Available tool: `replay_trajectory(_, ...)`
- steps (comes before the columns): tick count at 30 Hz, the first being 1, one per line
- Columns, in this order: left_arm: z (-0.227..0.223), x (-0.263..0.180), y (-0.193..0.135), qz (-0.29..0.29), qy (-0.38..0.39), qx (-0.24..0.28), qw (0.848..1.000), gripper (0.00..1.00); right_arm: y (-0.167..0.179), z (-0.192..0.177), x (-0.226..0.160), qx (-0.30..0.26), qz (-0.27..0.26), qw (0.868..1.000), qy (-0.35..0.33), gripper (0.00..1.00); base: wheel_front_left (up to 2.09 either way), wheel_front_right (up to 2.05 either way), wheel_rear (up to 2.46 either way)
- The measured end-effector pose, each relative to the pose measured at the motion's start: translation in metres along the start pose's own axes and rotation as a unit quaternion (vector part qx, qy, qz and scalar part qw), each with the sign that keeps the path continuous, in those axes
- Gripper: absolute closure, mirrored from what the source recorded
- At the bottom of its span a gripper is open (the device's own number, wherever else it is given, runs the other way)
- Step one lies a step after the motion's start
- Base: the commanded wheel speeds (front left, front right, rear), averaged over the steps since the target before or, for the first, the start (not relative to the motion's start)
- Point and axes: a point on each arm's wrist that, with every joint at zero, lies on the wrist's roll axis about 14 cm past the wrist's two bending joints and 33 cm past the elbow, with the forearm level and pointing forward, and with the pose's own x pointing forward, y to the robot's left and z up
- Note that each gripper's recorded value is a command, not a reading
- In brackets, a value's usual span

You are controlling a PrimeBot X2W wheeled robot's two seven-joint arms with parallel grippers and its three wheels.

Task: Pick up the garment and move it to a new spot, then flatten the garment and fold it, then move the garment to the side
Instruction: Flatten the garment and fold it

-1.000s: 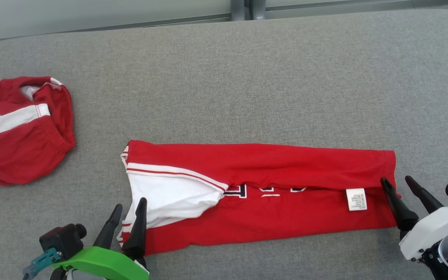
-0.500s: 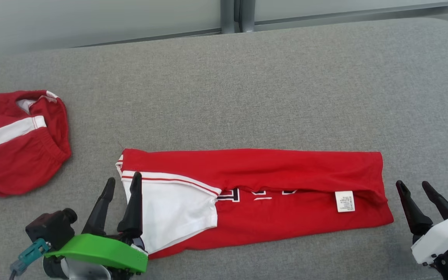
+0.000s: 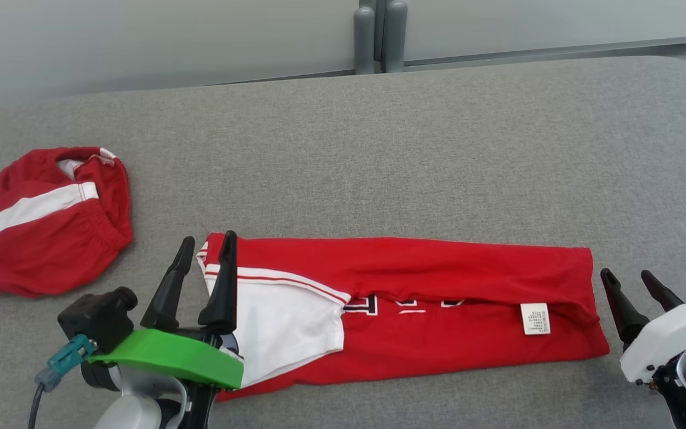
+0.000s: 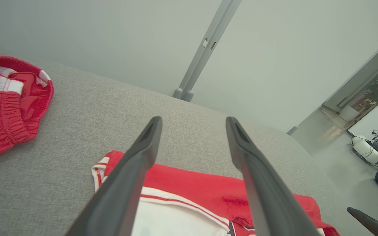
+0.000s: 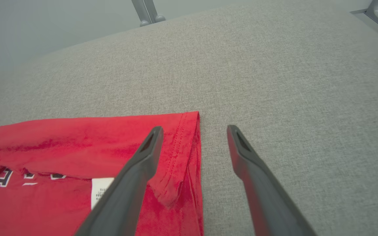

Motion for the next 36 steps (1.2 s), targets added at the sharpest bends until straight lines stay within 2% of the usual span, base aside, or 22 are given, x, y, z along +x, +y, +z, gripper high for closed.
replay_trajectory(4, 0.008, -0.002, 0.010, 0.015, -0.014, 0.005, 1.000, 0.00, 0.006, -0.007, 0.013, -0.018, 0.004, 1.000, 0.019, 0.00, 0.00, 0.00, 0.00)
replay_trajectory(11, 0.017, -0.011, 0.022, 0.034, -0.028, 0.009, 0.999, 0.00, 0.011, -0.044, 0.026, -0.034, 0.006, 0.996, 0.084, 0.00, 0.00, 0.00, 0.00)
replay_trajectory(23, 0.021, -0.018, 0.039, 0.062, -0.035, 0.013, 0.997, 0.00, 0.012, -0.073, 0.030, -0.015, 0.005, 0.991, 0.129, 0.00, 0.00, 0.00, 0.00)
replay_trajectory(24, 0.020, -0.018, 0.039, 0.063, -0.034, 0.013, 0.997, 0.00, 0.012, -0.074, 0.030, -0.015, 0.006, 0.991, 0.131, 0.43, 0.00, 0.00, 0.00)
replay_trajectory(25, 0.020, -0.018, 0.040, 0.063, -0.034, 0.013, 0.997, 0.00, 0.013, -0.074, 0.030, -0.017, 0.007, 0.991, 0.133, 0.59, 0.00, 0.00, 0.00)
replay_trajectory(26, 0.020, -0.017, 0.040, 0.063, -0.033, 0.014, 0.997, 0.00, 0.014, -0.074, 0.030, -0.018, 0.009, 0.991, 0.134, 0.67, 0.00, 0.00, 0.00)
replay_trajectory(28, 0.020, -0.016, 0.040, 0.063, -0.033, 0.012, 0.997, 0.00, 0.015, -0.074, 0.031, -0.020, 0.011, 0.991, 0.135, 0.99, 0.00, 0.00, 0.00)
replay_trajectory(36, 0.017, -0.013, 0.038, 0.059, -0.031, 0.009, 0.998, 0.00, 0.014, -0.067, 0.035, -0.018, 0.009, 0.991, 0.134, 1.00, 0.00, 0.00, 0.00)
